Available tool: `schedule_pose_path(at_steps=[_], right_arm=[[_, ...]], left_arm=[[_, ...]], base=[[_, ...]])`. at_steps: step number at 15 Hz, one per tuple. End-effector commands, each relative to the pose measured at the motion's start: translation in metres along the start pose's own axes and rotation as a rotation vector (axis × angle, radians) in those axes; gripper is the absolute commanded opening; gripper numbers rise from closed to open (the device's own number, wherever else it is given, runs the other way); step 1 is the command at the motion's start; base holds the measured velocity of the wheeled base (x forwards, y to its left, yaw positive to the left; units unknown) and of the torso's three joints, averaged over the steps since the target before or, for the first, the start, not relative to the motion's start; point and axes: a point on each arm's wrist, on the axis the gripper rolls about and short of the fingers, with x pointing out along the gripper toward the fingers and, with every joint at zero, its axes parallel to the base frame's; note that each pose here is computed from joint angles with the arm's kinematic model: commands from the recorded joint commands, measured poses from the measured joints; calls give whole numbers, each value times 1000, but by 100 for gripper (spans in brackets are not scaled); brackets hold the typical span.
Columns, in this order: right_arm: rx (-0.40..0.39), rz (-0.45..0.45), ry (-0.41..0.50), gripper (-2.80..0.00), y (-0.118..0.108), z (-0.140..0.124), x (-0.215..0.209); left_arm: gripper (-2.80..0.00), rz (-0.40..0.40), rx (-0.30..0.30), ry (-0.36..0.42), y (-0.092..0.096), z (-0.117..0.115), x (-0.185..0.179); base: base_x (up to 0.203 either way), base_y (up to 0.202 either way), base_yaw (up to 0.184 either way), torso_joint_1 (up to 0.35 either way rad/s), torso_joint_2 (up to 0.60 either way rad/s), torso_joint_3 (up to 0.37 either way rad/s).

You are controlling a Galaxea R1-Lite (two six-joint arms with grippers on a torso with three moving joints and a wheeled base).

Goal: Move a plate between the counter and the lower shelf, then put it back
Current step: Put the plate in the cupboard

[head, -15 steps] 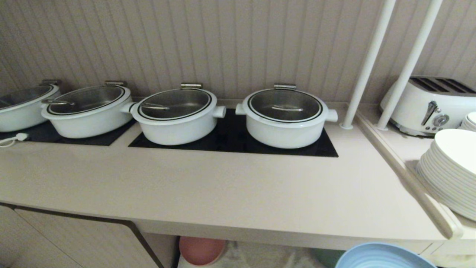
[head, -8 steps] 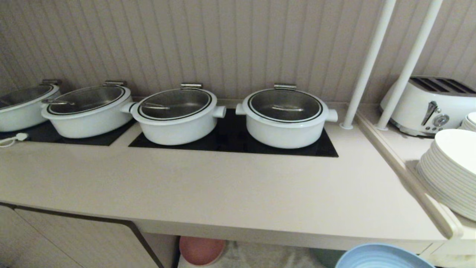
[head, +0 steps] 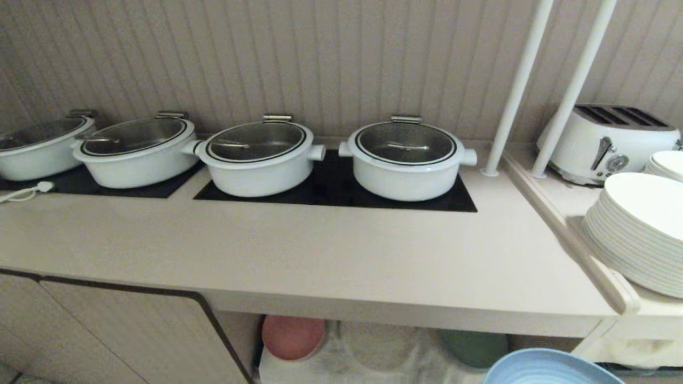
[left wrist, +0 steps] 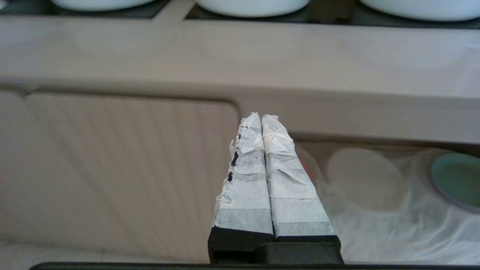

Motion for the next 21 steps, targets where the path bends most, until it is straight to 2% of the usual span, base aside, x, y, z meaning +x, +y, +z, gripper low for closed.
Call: schedule_pose_path(at_steps=[1,3,21], right_arm=[[2,0,3,-280,0,0,0],[2,-1,4,-280,0,0,0],[-4,14,-20,-280,4,6,-3]], left_arm=[[-280,0,0,-1,0,0,0],[-280,0,0,-1,0,0,0],[-280,0,1,1,0,0,0]], base=[[-196,0,0,2,2,6],[-101,0,0,-4,0,3],[0,0,0,0,0,0]])
